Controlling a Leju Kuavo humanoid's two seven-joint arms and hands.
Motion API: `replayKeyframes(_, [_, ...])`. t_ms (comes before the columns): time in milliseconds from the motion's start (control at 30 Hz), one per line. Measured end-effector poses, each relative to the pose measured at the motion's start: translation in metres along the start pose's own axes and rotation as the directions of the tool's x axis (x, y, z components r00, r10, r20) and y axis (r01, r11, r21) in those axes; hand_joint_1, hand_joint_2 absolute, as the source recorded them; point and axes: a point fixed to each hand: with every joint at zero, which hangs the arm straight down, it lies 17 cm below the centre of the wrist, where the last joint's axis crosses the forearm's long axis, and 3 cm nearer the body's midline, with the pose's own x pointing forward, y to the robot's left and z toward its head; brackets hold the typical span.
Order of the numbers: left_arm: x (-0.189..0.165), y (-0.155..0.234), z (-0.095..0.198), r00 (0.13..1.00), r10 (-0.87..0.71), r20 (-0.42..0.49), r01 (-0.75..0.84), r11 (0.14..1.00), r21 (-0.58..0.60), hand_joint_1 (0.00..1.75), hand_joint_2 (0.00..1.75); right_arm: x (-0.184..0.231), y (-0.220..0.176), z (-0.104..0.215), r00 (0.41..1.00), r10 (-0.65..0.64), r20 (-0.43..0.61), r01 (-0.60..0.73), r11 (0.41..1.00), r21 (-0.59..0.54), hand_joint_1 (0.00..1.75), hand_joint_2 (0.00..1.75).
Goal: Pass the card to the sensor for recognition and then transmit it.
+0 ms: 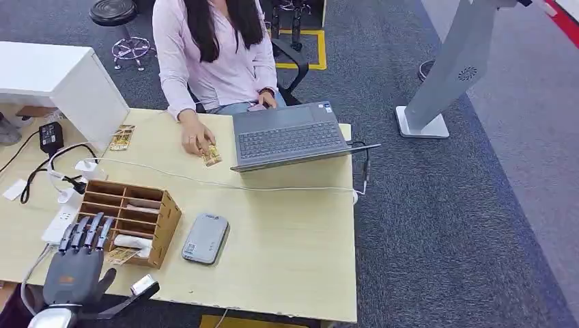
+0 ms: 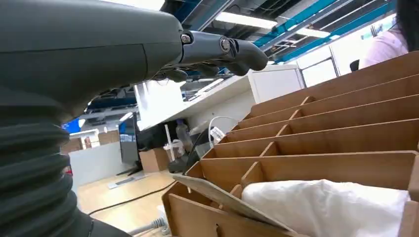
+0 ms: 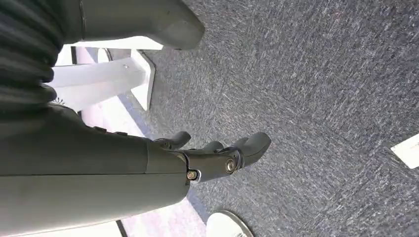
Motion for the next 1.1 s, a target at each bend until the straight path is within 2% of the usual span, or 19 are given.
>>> replayKeyframes(633, [0.015,0.004,-0.006,0.999,0.009,0.030,-0.009,1.000,0.007,0.00,1.75,0.001,0.000,0.000,1.000,0.003,0.002,-0.003,1.000,0.002,0.00,1.75])
replayKeyframes(667, [0.016,0.004,-0.007,0.999,0.009,0.032,-0.009,1.000,0.008,1.34,1.75,0.001,0.000,0.000,1.000,0.003,0.002,-0.003,1.000,0.002,0.00,1.75])
replayKeyframes(767, [0.018,0.005,-0.007,0.999,0.011,0.037,-0.011,1.000,0.009,1.34,1.75,0.001,0.000,0.000,1.000,0.003,0.003,-0.003,1.000,0.002,0.00,1.75])
replayKeyframes(800, [0.019,0.005,-0.007,0.999,0.011,0.038,-0.012,1.000,0.010,1.75,1.75,0.001,0.000,0.000,1.000,0.003,0.003,-0.003,1.000,0.002,0.00,1.75])
replayKeyframes(1100, [0.019,0.005,-0.007,0.999,0.021,0.036,-0.021,1.000,0.012,1.75,1.75,0.001,0.000,0.000,1.000,0.006,0.005,-0.006,1.000,0.002,0.00,1.75])
